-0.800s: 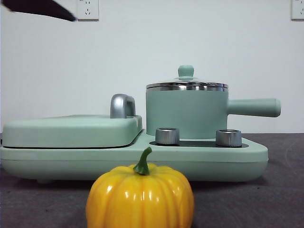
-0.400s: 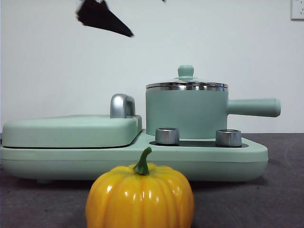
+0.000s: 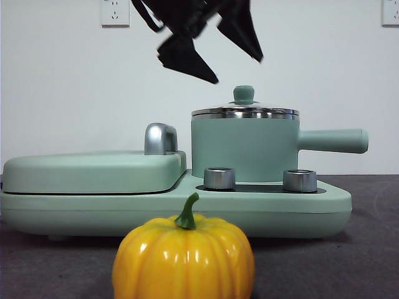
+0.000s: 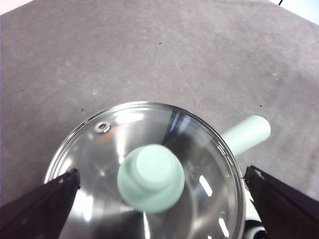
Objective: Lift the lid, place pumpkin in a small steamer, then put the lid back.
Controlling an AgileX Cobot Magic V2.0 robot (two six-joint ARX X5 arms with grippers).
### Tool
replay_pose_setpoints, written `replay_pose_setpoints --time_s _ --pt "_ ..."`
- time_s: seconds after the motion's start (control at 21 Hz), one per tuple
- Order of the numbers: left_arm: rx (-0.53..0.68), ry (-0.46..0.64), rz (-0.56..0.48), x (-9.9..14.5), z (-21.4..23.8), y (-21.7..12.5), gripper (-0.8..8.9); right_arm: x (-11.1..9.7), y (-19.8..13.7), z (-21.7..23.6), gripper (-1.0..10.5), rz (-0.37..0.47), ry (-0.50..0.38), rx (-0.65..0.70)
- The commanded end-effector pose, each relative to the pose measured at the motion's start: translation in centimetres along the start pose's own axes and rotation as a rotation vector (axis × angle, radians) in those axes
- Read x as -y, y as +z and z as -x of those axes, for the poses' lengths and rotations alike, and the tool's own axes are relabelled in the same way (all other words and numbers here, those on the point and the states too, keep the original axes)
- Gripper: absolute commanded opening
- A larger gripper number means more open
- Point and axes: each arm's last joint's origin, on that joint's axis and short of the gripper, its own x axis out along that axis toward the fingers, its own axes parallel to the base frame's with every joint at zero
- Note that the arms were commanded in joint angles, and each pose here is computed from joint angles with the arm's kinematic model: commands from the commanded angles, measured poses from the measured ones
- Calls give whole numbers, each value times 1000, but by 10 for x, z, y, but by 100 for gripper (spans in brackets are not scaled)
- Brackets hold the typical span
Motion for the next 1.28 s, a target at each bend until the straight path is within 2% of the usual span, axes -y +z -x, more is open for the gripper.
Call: replay_pose_setpoints --time_s 0.05,0.24,0.48,0.76,1.09,1.14,1.24,1.28 --pt "51 -7 -48 3 -14 7 518 -1 4 2 491 3 5 16" --pt "75 -6 -52 0 -26 6 518 -1 4 2 491 3 6 16" --pt "47 -9 -45 -3 -41 -3 518 -1 4 2 491 4 5 16" --pt "52 -8 -95 -4 -44 -3 487 -1 4 2 491 3 5 16" --pt "40 -9 -95 -5 -51 -8 486 -1 4 2 491 3 5 16" --pt "44 -9 -95 -5 -51 -7 477 -1 4 2 491 3 5 16" --pt "39 -9 -94 -5 -51 -8 374 -1 4 2 491 4 5 16" --pt "29 -10 -92 -5 -52 -9 356 -1 4 2 491 4 5 16"
